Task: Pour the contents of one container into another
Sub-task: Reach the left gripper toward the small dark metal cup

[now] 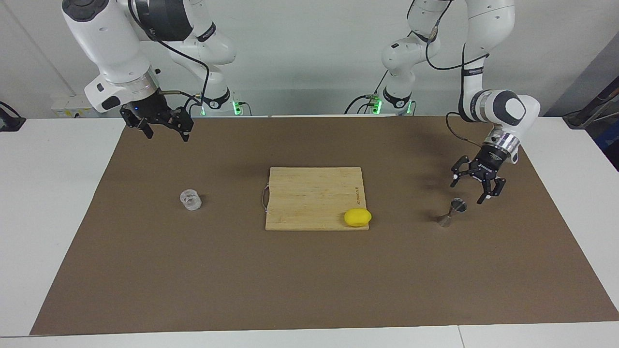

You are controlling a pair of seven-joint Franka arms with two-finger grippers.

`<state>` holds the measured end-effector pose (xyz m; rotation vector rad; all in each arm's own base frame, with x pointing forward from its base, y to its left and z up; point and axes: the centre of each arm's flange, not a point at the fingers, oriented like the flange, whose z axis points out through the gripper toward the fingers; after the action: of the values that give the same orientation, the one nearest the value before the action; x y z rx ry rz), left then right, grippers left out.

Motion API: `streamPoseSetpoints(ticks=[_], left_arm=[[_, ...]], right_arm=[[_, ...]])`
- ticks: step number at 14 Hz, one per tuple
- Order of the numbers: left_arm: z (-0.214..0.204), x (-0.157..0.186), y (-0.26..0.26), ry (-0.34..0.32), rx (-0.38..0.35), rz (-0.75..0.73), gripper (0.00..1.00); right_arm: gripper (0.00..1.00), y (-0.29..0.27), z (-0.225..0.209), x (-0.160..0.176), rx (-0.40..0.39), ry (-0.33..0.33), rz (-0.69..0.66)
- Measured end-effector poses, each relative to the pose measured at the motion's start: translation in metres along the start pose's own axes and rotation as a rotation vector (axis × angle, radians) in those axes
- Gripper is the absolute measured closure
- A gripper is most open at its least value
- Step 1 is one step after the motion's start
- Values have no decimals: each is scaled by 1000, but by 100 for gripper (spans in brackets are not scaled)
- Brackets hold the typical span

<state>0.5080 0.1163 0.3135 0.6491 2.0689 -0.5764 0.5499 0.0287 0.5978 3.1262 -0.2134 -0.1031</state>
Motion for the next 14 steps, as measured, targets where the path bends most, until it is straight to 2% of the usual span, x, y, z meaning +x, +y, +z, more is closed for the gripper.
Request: streamPoseSetpoints(ticks=[14], left_arm=[[0, 0, 1, -5, -20, -12, 0]], right_arm=[[0, 0, 0, 0, 0, 0, 0]])
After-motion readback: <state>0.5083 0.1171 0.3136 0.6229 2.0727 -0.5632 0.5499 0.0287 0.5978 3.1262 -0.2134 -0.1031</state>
